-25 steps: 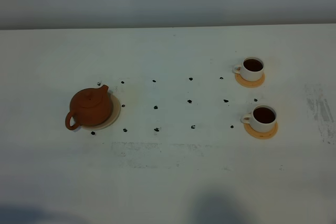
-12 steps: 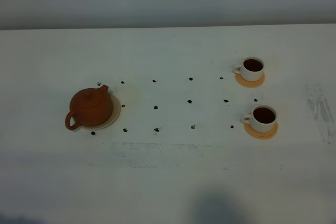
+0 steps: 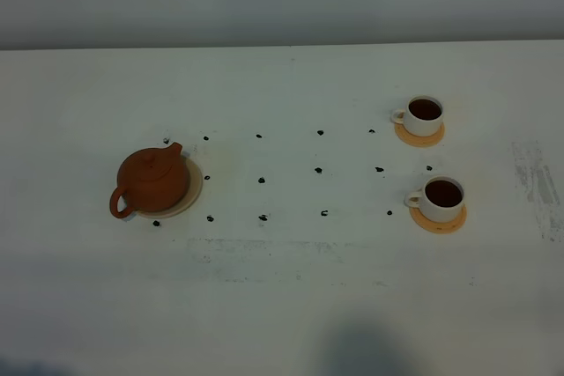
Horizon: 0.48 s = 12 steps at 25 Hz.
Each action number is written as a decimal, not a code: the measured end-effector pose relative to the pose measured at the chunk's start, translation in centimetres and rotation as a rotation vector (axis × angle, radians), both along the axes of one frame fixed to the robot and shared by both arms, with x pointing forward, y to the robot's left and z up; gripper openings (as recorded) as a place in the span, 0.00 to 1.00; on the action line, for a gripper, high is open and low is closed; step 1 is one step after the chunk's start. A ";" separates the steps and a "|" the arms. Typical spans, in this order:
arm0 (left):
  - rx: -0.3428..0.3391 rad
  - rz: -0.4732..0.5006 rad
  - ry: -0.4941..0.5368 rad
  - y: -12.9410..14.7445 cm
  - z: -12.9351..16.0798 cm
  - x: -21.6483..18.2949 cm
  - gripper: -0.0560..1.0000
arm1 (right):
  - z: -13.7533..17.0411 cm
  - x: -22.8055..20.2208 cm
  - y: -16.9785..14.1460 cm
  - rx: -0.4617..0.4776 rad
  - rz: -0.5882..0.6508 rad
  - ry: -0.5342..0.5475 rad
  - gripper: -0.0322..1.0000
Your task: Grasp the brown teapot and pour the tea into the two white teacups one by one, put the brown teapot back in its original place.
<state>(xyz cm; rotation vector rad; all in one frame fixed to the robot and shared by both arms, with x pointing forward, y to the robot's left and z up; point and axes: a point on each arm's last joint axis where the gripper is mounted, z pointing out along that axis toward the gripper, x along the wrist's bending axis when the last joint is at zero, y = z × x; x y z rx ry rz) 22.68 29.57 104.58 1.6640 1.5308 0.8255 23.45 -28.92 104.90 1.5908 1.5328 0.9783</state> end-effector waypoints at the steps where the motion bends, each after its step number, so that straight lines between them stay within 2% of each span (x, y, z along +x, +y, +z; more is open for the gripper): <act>1: 0.000 0.000 0.000 0.0 0.0 0.0 0.39 | 0.0 0.0 0.0 0.000 0.000 0.000 0.25; 12: 0.002 -0.001 -0.001 0.0 0.0 0.0 0.39 | 0.0 0.0 0.0 0.000 0.034 0.000 0.25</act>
